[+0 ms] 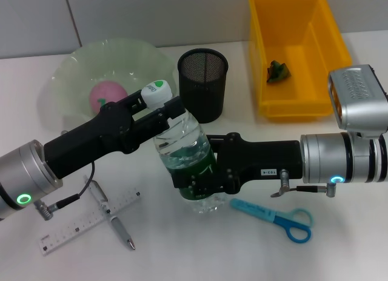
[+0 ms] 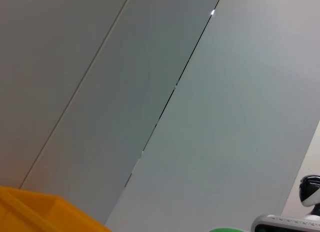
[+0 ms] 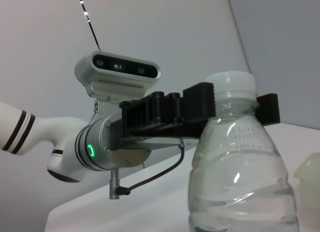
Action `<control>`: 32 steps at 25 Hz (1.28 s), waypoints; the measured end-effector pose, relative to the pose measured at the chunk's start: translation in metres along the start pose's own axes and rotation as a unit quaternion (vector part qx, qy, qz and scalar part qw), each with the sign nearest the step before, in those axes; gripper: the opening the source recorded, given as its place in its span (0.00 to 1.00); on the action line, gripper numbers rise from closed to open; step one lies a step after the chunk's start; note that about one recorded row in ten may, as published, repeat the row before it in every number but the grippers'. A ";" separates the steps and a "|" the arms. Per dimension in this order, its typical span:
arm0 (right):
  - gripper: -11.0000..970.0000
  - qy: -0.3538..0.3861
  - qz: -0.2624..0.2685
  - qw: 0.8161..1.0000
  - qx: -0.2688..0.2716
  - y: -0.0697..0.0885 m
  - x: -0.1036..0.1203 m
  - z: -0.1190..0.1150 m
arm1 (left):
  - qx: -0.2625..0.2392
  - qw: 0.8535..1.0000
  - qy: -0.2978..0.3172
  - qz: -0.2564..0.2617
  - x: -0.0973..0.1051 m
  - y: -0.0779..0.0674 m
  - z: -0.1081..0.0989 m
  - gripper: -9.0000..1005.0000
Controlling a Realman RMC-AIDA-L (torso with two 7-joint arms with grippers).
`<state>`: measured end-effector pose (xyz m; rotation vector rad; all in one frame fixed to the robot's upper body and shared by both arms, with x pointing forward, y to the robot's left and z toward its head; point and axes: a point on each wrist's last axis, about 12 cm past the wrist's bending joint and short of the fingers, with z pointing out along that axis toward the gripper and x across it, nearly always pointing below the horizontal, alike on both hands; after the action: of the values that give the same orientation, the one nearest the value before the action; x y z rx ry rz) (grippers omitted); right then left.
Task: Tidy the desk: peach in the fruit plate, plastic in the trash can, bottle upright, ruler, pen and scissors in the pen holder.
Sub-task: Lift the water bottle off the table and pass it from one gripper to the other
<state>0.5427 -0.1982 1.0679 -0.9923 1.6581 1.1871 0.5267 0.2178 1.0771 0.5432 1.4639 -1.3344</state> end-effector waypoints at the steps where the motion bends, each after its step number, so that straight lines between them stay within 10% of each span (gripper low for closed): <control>1: 0.78 0.000 0.000 1.000 0.000 0.000 0.000 0.000 | 0.000 1.000 0.000 0.000 0.000 0.000 0.000 0.72; 32: 0.78 0.001 -0.002 1.000 -0.002 -0.001 -0.002 0.001 | 0.008 1.000 0.004 0.008 -0.001 0.000 0.004 0.51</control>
<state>0.5442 -0.1974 1.0694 -0.9996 1.6553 1.1886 0.5284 0.2147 1.0790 0.5705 1.4537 -1.3338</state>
